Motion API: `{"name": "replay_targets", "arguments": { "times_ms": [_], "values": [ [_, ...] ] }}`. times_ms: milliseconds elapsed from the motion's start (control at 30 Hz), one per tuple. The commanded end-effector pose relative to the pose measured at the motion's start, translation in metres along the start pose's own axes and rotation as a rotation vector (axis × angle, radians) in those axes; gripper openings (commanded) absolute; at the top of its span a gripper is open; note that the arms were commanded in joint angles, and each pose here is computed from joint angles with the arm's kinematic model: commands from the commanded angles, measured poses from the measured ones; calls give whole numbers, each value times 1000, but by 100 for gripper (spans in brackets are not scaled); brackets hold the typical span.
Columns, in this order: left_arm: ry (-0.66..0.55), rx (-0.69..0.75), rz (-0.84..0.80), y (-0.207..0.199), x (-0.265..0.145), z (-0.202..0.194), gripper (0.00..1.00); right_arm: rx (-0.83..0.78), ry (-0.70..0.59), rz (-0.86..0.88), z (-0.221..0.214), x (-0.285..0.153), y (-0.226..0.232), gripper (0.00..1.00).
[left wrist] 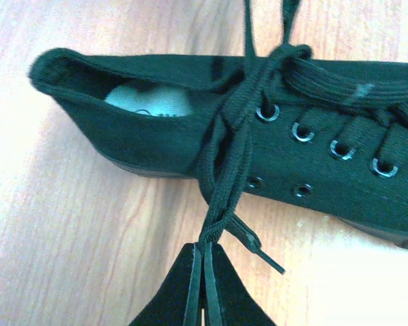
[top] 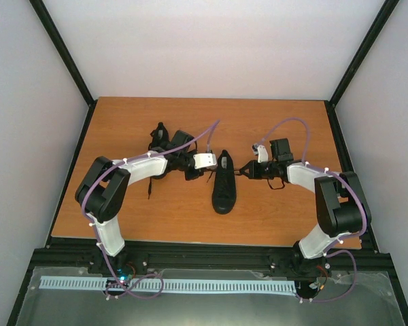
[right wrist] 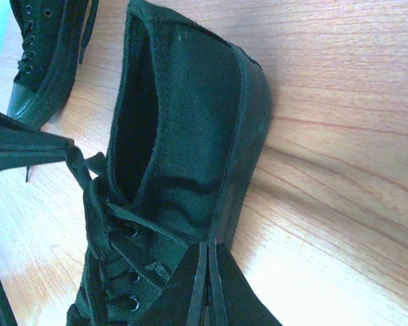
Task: Tie the shoes
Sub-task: Tie the shoelace on the shoe.
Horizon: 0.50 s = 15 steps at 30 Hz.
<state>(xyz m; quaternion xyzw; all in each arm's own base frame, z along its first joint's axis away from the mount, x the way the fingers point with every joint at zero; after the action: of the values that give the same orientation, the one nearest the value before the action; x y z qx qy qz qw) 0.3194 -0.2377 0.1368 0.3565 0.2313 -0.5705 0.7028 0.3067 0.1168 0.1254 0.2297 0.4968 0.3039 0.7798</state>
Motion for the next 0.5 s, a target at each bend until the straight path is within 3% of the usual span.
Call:
{"name": "replay_targets", "arguments": {
  "times_ms": [0, 200, 467],
  "values": [
    [-51, -48, 154, 29, -18, 18, 1, -19, 14, 10, 0, -1, 1, 3],
    [-29, -76, 272, 42, -12, 13, 1, -4, 53, 14, -19, -5, 1, 3],
    [-15, -51, 280, 43, -7, 8, 1, 23, 75, 4, -32, -5, -2, 3]
  ]
}}
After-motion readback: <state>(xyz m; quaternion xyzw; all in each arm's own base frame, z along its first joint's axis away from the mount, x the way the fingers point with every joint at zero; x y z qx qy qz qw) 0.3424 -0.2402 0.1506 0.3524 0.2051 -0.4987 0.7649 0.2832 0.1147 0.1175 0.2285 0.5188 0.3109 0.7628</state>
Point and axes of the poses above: each gripper's point midway between its finger pads, its own x axis out along the fingers, its own y axis along the line the jaws close on, z = x × y, the point moved 9 cm from there along -x, back along the fingers, and after that the axes turned 5 degrees about x, right-handed, at the moved point
